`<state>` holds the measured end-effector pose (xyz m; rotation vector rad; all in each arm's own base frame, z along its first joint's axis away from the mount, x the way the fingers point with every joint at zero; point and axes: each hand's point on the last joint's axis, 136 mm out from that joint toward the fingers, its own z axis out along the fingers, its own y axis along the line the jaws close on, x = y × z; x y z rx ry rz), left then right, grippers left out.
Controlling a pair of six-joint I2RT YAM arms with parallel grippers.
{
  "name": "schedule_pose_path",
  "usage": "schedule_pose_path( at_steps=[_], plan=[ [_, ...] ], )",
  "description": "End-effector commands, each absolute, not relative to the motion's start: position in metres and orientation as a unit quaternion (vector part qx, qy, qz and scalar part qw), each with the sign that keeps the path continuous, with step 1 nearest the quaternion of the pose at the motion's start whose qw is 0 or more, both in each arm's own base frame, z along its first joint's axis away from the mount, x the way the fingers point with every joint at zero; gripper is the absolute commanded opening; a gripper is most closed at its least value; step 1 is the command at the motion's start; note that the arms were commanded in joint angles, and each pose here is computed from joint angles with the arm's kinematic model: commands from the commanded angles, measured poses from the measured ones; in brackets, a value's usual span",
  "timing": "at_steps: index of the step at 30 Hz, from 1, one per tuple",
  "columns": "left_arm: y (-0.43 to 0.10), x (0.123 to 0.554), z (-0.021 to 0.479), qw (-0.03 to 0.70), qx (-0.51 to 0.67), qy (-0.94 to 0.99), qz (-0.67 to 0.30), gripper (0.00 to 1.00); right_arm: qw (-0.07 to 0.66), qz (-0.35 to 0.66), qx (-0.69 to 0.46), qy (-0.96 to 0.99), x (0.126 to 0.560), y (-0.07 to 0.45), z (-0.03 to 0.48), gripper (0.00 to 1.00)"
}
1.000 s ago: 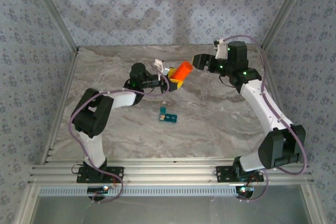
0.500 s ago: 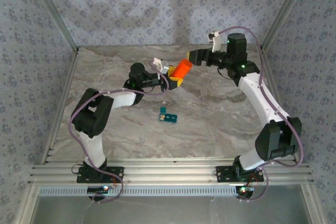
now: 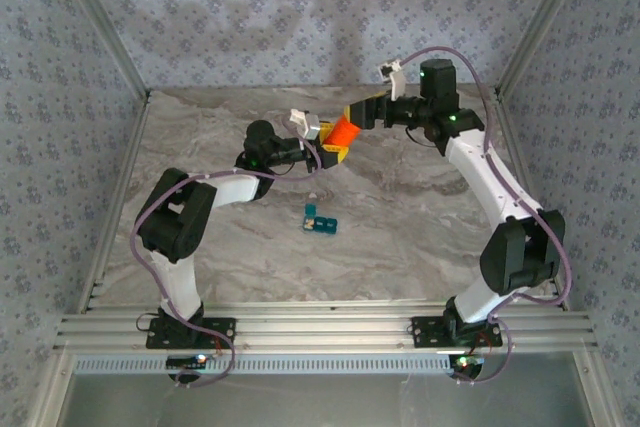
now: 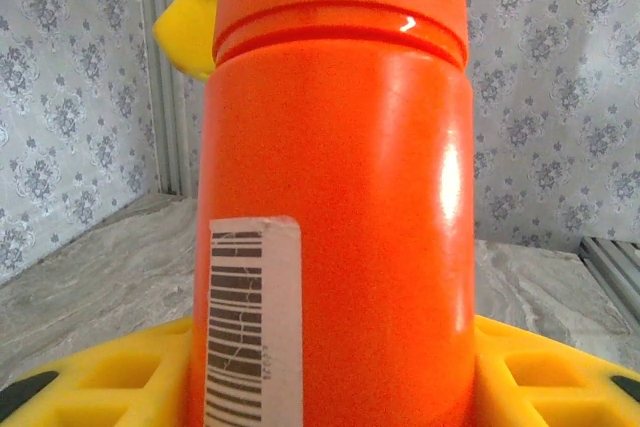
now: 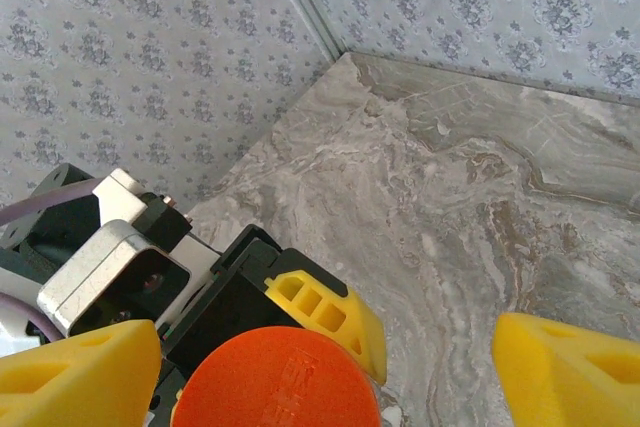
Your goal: Sort the pills into containers
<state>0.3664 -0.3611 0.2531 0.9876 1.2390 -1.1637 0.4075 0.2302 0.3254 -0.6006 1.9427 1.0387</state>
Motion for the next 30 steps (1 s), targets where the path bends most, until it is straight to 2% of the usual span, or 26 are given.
schedule_pose_path(
  at_steps=[1,11,17,24,30],
  plan=[
    [-0.357,0.364,0.279,0.589,0.428,0.485,-0.484,0.00,0.418,0.413,-0.262,0.766,0.409,0.236,0.330,0.88],
    [-0.352,0.370,0.272,0.589,0.420,0.489,-0.487,0.00,0.404,0.410,-0.271,0.772,0.407,0.243,0.323,0.86],
    [-0.352,0.371,0.271,0.588,0.419,0.490,-0.488,0.00,0.392,0.405,-0.273,0.780,0.403,0.246,0.316,0.81],
    [-0.352,0.370,0.273,0.590,0.418,0.487,-0.489,0.00,0.384,0.404,-0.267,0.786,0.398,0.245,0.311,0.59],
    [-0.351,0.371,0.274,0.594,0.416,0.486,-0.488,0.00,0.367,0.398,-0.236,0.807,0.398,0.250,0.300,0.44]
  ],
)
